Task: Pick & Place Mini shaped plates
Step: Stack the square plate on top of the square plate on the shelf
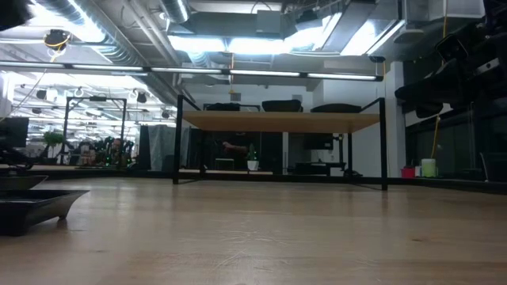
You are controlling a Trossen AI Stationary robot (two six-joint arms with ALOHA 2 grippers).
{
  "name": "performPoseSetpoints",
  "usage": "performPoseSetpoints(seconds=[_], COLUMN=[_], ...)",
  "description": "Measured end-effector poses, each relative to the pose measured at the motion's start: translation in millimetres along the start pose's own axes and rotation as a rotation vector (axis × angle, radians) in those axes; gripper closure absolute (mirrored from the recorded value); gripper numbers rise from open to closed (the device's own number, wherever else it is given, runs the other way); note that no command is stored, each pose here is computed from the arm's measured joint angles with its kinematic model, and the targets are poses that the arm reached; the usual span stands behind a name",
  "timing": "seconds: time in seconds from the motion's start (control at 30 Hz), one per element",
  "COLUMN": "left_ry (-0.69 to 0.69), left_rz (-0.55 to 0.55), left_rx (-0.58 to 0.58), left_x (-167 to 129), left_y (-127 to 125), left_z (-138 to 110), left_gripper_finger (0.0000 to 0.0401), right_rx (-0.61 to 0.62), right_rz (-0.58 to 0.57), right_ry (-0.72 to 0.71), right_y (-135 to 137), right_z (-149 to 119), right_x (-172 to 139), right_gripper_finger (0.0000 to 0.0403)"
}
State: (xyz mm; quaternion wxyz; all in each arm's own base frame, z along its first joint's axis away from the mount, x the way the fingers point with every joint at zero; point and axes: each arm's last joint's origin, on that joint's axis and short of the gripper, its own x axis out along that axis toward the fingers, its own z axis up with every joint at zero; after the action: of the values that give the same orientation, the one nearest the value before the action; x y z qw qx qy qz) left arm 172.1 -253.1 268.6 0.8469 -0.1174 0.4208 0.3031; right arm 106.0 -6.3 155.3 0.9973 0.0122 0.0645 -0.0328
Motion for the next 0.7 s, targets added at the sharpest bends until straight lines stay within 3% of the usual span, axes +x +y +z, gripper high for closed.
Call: performPoseSetpoints(seconds=[0.2,0.37,0.7], left_ry=[-0.170,-0.285,-0.396], left_rz=[-0.001,0.064,0.181], left_rx=[0.089,0.187,0.302], left_x=[-1,5,19], left_y=[5,9,21], left_z=[12,27,68], left_gripper_finger=[0.0398,0.0398,0.0398], right_rx=[0.000,0.000,0.000], right_rz=[0.000,0.000,0.000], right_ry=[0.000,0.000,0.001], right_y=[0,0,0], right_z=[0,0,0], right_x=[0,0,0], right_gripper_finger=[0.0369,0.0369,0.0369])
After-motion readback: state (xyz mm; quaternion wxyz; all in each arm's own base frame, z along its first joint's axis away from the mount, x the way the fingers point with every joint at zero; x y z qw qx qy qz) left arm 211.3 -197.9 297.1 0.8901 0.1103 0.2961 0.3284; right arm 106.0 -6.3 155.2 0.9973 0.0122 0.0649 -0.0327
